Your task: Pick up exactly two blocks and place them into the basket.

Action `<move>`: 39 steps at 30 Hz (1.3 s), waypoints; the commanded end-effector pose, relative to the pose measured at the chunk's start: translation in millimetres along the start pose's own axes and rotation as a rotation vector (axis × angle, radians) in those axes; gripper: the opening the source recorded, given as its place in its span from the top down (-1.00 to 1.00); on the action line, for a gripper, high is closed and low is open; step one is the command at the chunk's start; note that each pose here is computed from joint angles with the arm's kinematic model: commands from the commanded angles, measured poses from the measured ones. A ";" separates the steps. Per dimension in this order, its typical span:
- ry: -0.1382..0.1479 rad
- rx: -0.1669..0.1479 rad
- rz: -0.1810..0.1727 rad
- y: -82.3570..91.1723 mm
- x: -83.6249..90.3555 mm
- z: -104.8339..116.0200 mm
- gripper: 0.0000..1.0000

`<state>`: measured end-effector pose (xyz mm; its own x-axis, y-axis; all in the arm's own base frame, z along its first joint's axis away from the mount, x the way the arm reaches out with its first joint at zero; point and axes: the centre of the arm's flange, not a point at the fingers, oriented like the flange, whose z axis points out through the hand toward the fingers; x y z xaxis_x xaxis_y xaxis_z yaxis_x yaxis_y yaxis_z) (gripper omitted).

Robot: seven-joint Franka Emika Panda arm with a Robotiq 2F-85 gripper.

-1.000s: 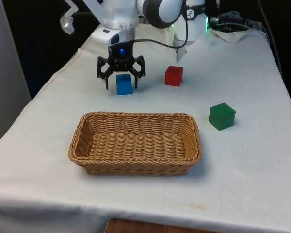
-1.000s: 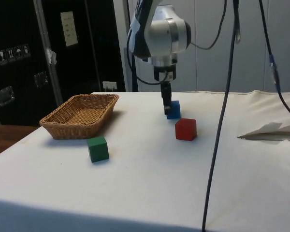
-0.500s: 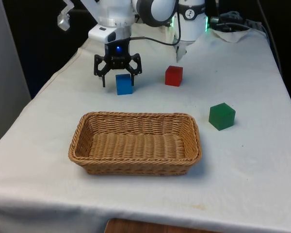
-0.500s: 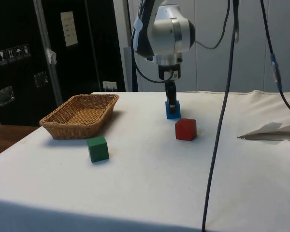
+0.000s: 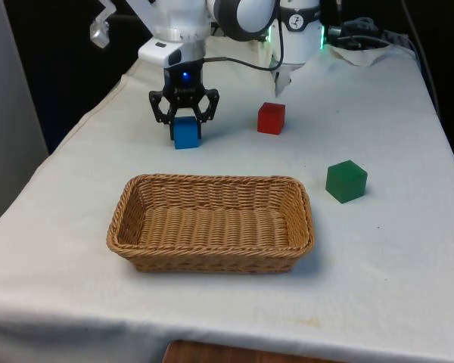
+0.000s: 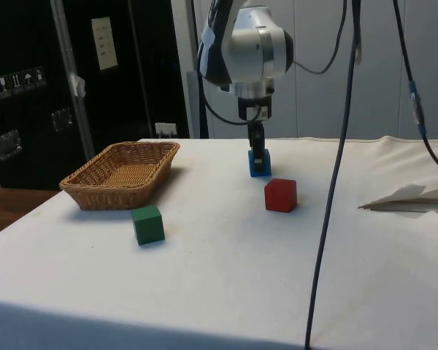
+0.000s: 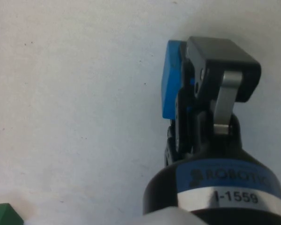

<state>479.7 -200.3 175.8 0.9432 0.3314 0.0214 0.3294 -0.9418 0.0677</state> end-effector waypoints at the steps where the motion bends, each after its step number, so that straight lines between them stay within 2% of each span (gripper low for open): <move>1: 0.000 -0.001 0.002 -0.1 0.4 0.5 1.00; 5: 0.001 -0.001 0.001 -0.4 1.1 -0.7 1.00; 7: 0.006 -0.002 0.001 -0.5 4.7 -9.1 1.00; 8: 0.011 -0.005 -0.001 0.6 4.7 -4.6 1.00; 9: 0.008 -0.003 0.001 -0.7 5.8 -11.5 1.00; 14: 0.027 -0.007 0.000 -4.1 17.9 -26.0 1.00; 15: 0.040 -0.006 -0.001 -4.3 17.6 -21.5 1.00; 16: 0.030 -0.008 0.000 -5.3 20.6 -28.1 1.00; 22: 0.051 -0.010 -0.004 -11.9 44.2 -45.8 1.00; 23: 0.061 -0.010 -0.006 -10.9 41.7 -41.2 1.00; 24: 0.053 -0.011 -0.004 -12.8 47.5 -48.4 1.00; 32: 0.078 -0.016 -0.011 -20.4 81.8 -76.2 1.00; 33: 0.085 -0.012 -0.012 -18.7 76.2 -70.3 1.00; 34: 0.078 -0.016 -0.011 -20.4 81.8 -76.2 1.00; 39: 0.084 -0.020 -0.017 -23.0 100.6 -91.1 1.00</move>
<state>562.7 -140.6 265.6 0.9282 0.3536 0.1159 0.3454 -0.9346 0.0852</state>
